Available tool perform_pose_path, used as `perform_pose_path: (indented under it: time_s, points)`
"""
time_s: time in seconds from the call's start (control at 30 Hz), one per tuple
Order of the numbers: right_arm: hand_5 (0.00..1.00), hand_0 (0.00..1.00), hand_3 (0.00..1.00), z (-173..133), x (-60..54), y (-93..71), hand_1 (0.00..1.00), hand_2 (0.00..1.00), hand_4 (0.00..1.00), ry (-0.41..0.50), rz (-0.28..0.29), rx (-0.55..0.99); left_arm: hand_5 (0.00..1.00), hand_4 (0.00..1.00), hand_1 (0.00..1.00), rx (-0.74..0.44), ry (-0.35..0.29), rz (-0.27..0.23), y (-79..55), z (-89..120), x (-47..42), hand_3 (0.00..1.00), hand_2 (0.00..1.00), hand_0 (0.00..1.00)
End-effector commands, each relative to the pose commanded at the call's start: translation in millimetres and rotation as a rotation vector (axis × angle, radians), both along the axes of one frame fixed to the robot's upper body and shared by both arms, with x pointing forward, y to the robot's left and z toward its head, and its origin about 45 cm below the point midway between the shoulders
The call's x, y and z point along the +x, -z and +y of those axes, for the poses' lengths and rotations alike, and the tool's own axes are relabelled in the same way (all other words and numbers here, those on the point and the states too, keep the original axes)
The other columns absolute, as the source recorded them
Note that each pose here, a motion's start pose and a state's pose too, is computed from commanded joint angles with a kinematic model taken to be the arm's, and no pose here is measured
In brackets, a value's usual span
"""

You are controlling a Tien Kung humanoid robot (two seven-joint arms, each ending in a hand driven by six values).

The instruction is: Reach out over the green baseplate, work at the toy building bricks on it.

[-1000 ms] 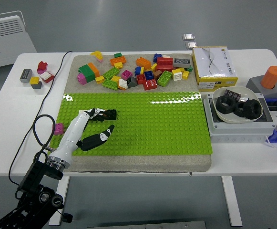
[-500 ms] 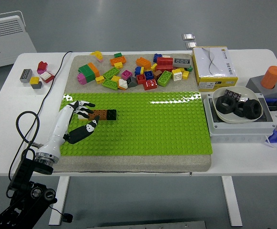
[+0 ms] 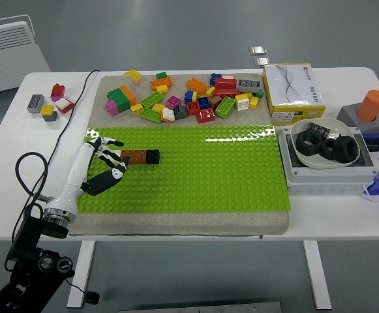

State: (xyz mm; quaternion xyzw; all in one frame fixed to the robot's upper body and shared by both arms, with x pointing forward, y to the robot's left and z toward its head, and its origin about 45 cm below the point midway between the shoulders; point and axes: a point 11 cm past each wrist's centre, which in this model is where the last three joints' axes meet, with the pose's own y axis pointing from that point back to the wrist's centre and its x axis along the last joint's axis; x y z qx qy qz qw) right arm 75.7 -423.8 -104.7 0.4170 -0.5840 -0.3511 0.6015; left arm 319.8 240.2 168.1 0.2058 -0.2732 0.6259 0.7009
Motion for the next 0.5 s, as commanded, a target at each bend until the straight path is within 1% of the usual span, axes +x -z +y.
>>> perform_pose_path:
  time_s: [0.37, 0.4, 0.5]
  points:
    - [0.951, 0.519, 0.784, -1.8, 0.5, -0.7, 0.652, 0.758, 0.861, 0.002, 0.000, -0.003, 0.285, 0.657, 0.397, -0.002, -0.019, 0.001, -0.2, 3.8, 1.6, 0.613, 0.436, 0.681]
    - [0.949, 0.519, 0.784, -2.0, 0.3, -0.8, 0.651, 0.757, 0.860, 0.003, 0.000, -0.003, 0.276, 0.651, 0.419, -0.002, -0.020, 0.001, -0.2, 4.3, 1.6, 0.612, 0.445, 0.680]
    - [0.949, 0.519, 0.784, -2.9, 0.6, -1.1, 0.651, 0.757, 0.860, 0.004, -0.001, -0.004, 0.276, 0.651, 0.419, -0.002, -0.026, 0.002, -0.3, 5.8, 1.9, 0.612, 0.445, 0.680]
